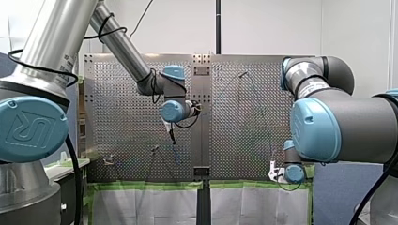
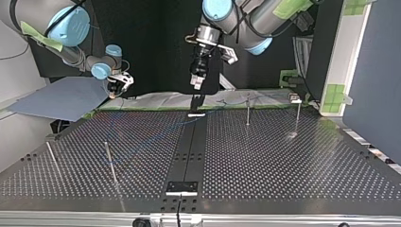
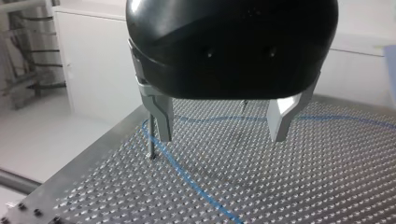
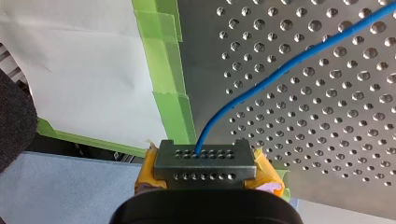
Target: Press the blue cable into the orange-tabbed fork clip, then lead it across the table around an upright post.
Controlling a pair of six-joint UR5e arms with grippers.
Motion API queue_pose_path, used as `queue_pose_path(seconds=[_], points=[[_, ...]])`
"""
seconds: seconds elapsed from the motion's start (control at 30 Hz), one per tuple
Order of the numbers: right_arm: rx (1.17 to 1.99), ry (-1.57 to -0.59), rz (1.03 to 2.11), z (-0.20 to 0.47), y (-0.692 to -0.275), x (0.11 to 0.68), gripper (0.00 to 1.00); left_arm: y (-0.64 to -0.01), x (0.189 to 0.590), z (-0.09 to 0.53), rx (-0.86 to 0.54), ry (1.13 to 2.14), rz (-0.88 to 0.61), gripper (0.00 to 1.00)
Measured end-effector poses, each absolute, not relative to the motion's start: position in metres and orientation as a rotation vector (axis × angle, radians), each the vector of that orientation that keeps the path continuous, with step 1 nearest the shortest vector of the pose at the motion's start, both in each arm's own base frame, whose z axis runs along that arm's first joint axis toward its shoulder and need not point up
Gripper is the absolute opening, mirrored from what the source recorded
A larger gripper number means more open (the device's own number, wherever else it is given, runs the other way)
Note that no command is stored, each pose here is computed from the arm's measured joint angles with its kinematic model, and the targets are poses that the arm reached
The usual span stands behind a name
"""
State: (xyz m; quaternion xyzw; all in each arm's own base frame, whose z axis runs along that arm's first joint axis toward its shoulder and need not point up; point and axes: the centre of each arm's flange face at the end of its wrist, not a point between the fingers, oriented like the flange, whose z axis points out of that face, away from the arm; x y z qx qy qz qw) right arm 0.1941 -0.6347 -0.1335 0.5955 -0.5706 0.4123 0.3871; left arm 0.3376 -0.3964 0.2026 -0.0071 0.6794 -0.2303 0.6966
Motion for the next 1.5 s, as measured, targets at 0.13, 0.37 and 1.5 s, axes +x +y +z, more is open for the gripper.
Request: queue_pose_path(seconds=[0.13,0.37,1.5], points=[[1.515,-1.453,1.05,-0.133,-0.635,0.194,0.0,-0.392,0.329,0.192,0.002,1.521,-0.512,1.0],[1.516,-1.452,1.049,-0.134,-0.635,0.194,0.0,-0.376,0.314,0.171,0.013,1.555,-0.496,1.0],[1.56,-1.444,1.027,-0.135,-0.629,0.2,0.0,-0.315,0.239,0.104,0.075,1.757,-0.387,1.0]])
